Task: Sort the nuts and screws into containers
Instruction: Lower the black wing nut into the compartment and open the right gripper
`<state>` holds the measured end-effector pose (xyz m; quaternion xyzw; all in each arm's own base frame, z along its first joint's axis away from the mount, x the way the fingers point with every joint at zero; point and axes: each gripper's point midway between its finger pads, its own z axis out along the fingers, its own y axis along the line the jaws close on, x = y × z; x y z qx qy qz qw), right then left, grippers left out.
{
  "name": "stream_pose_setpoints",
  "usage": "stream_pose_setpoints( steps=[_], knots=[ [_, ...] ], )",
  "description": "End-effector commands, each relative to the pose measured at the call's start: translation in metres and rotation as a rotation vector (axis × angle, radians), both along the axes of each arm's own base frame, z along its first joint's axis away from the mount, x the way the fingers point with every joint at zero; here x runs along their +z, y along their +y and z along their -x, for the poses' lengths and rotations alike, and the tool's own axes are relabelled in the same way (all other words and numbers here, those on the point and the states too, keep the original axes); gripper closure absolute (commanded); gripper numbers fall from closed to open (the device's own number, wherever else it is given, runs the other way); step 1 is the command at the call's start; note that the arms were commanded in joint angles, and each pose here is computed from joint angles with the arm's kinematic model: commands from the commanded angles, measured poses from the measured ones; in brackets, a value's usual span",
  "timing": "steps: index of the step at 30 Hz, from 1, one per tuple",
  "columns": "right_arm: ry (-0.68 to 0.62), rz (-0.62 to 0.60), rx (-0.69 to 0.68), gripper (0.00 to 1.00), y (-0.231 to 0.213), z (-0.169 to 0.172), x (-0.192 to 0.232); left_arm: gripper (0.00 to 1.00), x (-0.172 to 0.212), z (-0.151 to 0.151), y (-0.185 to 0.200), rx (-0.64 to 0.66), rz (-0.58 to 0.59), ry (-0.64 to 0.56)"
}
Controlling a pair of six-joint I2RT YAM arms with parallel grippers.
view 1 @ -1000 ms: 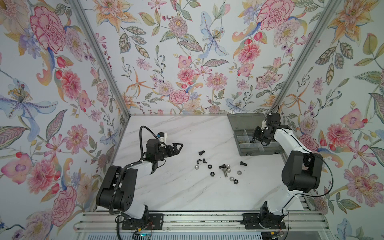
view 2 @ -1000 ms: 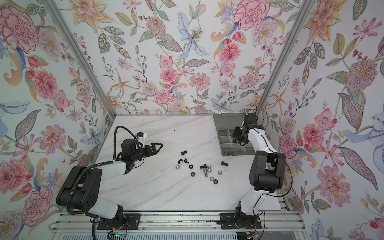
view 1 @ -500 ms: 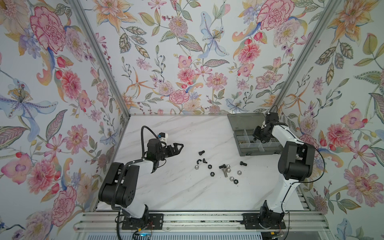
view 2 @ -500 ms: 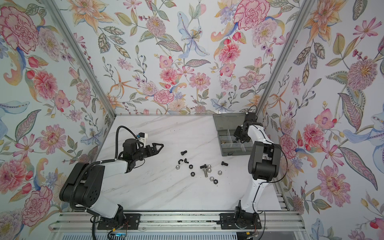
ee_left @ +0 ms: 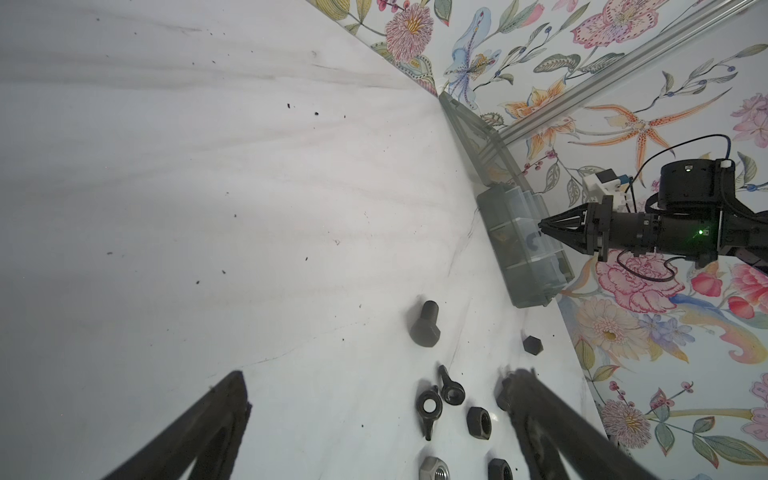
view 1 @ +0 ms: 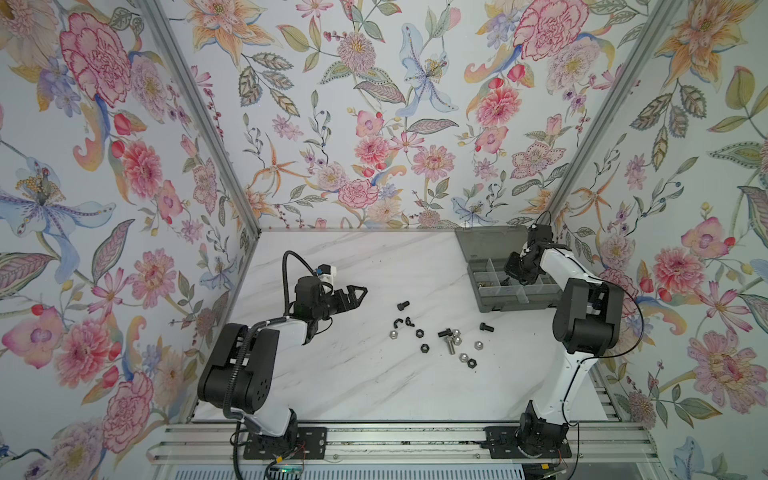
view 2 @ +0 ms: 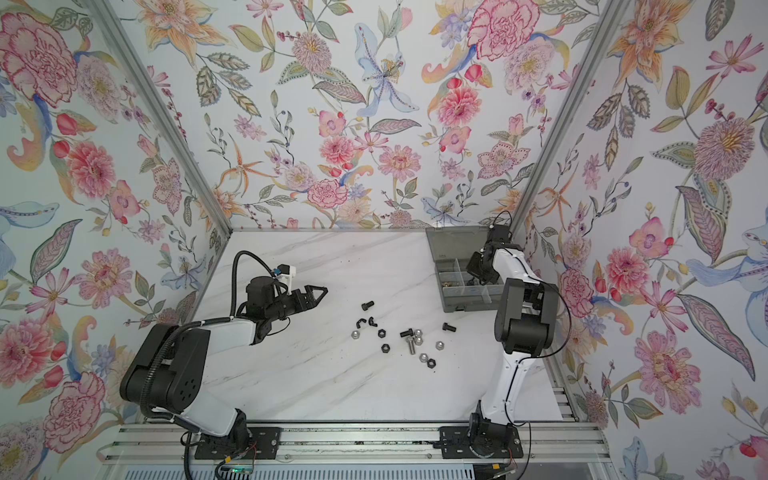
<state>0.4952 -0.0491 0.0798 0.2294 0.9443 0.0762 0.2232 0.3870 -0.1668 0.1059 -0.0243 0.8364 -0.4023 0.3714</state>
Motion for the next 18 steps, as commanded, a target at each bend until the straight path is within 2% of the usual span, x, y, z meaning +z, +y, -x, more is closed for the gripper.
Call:
stream_pose_setpoints(
  steps=[1, 10, 18],
  knots=[
    [-0.005, 0.009, 0.007, 0.75, 0.001, -0.005, 0.003, 0.01, 0.006, -0.009, -0.004, 0.005, 0.008, -0.027],
    [-0.064, -0.020, 0.080, 0.69, 0.021, 0.008, 0.035, 0.01, 0.008, -0.010, -0.005, -0.003, 0.011, -0.031],
    [-0.113, -0.086, 0.283, 0.64, 0.099, 0.050, 0.067, 0.01, 0.009, -0.008, -0.005, -0.005, 0.014, -0.032]
  ],
)
